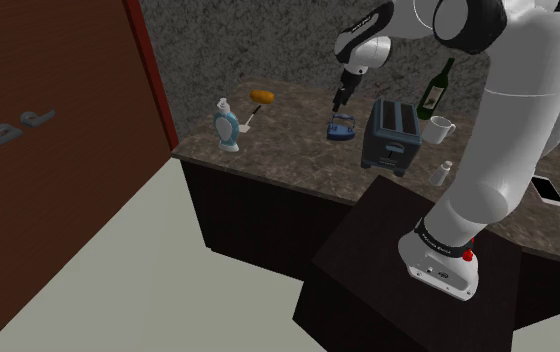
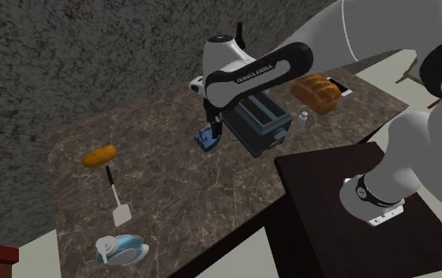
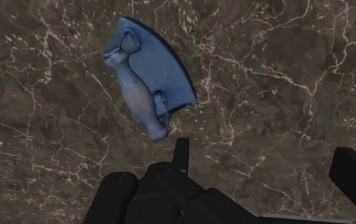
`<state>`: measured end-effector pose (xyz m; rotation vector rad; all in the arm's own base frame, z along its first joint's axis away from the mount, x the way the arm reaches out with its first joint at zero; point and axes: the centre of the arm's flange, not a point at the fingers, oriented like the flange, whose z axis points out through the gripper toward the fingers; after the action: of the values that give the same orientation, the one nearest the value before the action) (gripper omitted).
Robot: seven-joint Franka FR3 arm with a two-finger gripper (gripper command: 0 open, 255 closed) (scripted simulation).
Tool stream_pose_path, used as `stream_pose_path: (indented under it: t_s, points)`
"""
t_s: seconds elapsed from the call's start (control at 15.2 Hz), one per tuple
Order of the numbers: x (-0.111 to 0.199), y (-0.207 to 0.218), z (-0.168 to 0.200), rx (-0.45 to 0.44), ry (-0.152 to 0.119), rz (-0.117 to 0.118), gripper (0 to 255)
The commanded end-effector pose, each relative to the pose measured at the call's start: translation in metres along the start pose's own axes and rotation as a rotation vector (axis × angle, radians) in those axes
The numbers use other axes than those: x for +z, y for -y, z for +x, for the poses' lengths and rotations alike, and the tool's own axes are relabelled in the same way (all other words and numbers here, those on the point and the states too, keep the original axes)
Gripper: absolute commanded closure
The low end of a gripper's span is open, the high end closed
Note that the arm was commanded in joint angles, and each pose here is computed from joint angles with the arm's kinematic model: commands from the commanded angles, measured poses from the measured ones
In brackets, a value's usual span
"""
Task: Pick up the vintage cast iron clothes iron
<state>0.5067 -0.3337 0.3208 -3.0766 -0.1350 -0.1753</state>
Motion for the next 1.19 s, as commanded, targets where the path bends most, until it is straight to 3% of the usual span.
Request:
stream_pose_path:
  t_s: [0.0, 0.4, 0.99, 1.06, 1.12]
  points:
    - [0.014, -0.022, 0.012, -0.008, -0.002, 0.002, 0]
    - [0.057, -0.078, 0.037, -0.027, -0.005, 0.006, 0]
    - [0.097, -0.08, 0.032, -0.027, -0.005, 0.006, 0]
    - [0.097, -0.08, 0.033, -0.027, -0.006, 0.006, 255]
    - [0.097, -0.08, 0.032, -0.027, -0.006, 0.006, 255]
